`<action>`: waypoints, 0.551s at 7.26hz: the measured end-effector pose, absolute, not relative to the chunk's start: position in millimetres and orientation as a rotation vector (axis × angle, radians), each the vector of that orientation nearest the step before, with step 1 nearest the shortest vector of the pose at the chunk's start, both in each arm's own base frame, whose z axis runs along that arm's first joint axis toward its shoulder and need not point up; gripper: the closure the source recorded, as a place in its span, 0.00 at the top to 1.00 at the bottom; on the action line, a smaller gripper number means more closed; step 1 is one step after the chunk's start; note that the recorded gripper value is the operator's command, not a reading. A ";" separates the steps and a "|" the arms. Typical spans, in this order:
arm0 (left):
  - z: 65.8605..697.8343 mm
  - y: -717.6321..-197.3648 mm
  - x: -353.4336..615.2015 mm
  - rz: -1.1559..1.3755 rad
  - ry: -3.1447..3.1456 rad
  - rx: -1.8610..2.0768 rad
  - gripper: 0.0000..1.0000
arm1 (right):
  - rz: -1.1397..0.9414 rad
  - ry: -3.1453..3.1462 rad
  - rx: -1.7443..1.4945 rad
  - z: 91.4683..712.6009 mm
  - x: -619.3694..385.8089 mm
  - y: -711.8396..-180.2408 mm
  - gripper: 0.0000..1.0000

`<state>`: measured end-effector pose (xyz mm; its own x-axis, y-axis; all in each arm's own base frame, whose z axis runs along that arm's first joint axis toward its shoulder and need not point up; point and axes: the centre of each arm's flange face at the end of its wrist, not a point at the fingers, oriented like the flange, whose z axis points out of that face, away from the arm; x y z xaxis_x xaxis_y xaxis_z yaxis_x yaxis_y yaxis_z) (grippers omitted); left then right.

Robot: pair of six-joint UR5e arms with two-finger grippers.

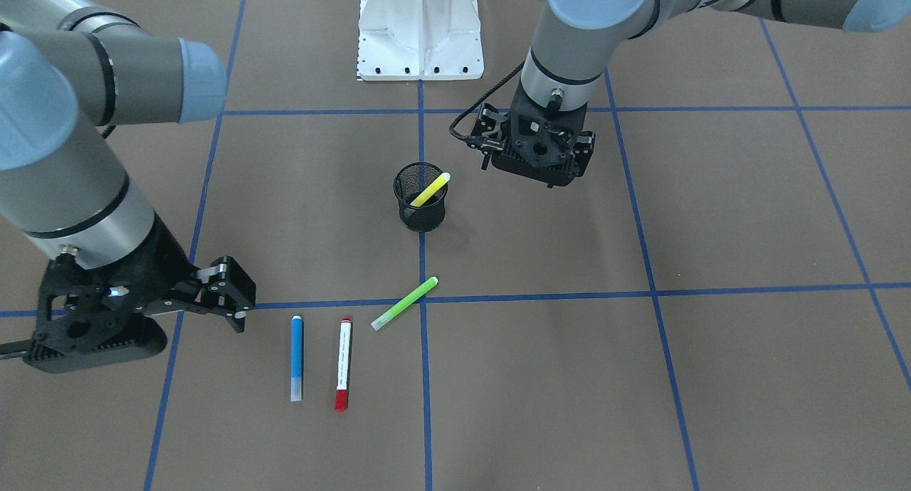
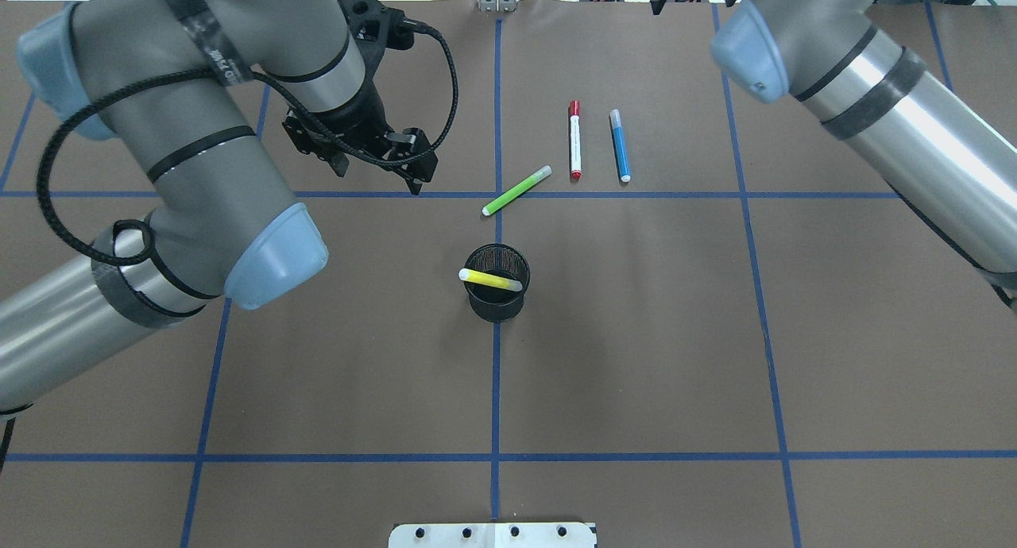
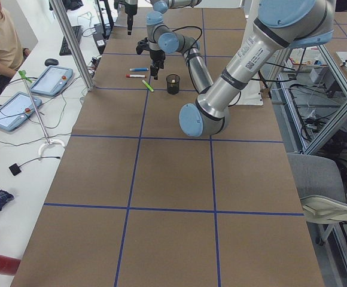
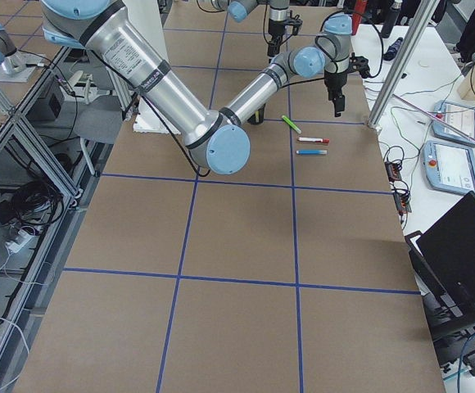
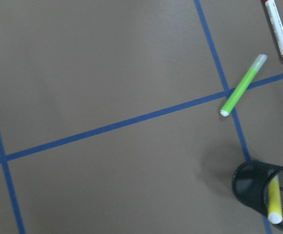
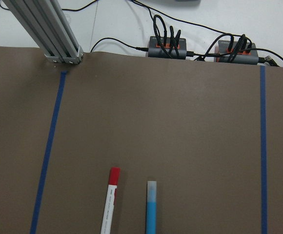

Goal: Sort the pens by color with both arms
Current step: 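Move the left gripper over the cup toward the yellow highlighter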

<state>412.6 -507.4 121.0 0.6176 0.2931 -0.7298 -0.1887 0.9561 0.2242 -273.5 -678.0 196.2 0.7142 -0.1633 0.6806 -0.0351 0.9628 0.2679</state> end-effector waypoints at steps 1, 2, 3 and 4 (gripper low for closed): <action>110.8 -504.2 428.0 0.291 0.847 0.103 0.99 | -0.119 -0.759 0.272 205.4 -248.5 -672.1 0.99; 106.2 -502.6 442.3 0.305 0.832 0.079 0.98 | -0.150 -0.746 0.278 215.3 -230.7 -666.5 1.00; 105.8 -500.0 458.1 0.323 0.817 0.058 0.91 | -0.165 -0.738 0.280 222.7 -221.0 -663.3 0.99; 104.7 -498.2 474.5 0.341 0.806 0.040 0.76 | -0.171 -0.735 0.281 226.1 -216.7 -662.0 0.99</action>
